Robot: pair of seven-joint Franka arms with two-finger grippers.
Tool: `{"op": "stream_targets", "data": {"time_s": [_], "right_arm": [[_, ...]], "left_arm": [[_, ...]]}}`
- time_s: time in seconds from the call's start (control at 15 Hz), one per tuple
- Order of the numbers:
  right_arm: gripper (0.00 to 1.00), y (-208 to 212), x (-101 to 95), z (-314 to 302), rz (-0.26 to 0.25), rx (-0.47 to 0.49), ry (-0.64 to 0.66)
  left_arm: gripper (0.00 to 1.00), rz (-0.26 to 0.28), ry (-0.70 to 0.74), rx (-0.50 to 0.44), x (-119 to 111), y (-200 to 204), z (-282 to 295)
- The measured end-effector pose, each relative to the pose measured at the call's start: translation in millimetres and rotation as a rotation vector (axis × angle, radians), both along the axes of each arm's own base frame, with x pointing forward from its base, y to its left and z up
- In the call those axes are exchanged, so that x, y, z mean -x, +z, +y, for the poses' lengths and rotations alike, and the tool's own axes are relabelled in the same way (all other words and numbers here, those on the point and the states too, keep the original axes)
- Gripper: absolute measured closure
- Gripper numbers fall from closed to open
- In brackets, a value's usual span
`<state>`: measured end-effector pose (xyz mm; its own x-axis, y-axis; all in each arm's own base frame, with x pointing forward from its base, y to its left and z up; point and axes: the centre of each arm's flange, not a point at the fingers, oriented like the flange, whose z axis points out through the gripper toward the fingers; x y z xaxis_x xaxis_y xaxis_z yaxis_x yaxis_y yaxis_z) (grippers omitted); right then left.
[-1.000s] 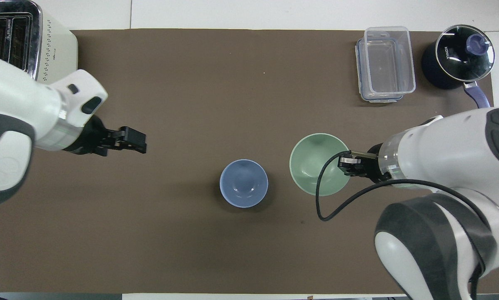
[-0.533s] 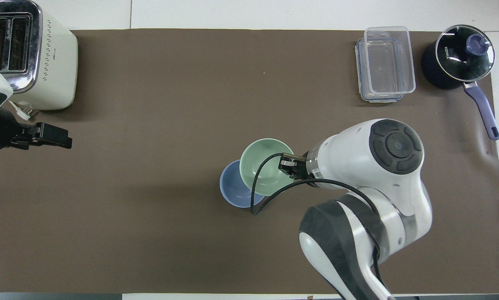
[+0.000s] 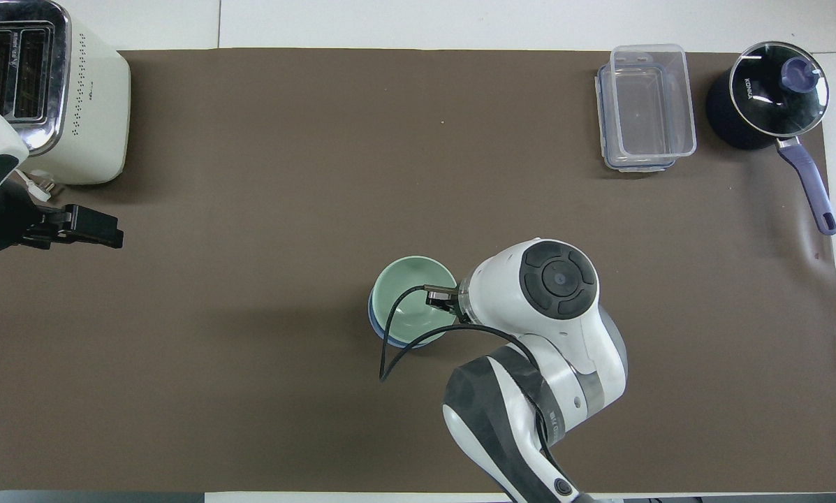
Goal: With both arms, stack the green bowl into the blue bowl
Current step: 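Lower the green bowl into the blue bowl and open the right gripper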
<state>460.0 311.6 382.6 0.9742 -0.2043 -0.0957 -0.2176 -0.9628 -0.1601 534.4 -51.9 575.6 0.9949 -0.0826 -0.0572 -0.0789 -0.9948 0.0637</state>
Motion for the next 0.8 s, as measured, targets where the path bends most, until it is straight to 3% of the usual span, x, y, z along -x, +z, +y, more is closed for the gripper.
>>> {"op": "stream_targets", "data": {"time_s": [0.2, 0.53, 0.8], "right_arm": [[0.96, -3, 4.6, 4, -0.003, 0.0, 0.009], [0.96, -11, 7.2, 2, -0.004, 0.003, 0.012], [0.96, -14, 6.4, 1, -0.028, -0.006, 0.01]], "left_arm": [[0.0, -0.001, -0.003, -0.004, 1, 14, 0], [0.0, 0.053, -0.068, -0.099, 14, 58, -21], [0.0, 0.06, -0.076, -0.102, 12, 58, -26]]}}
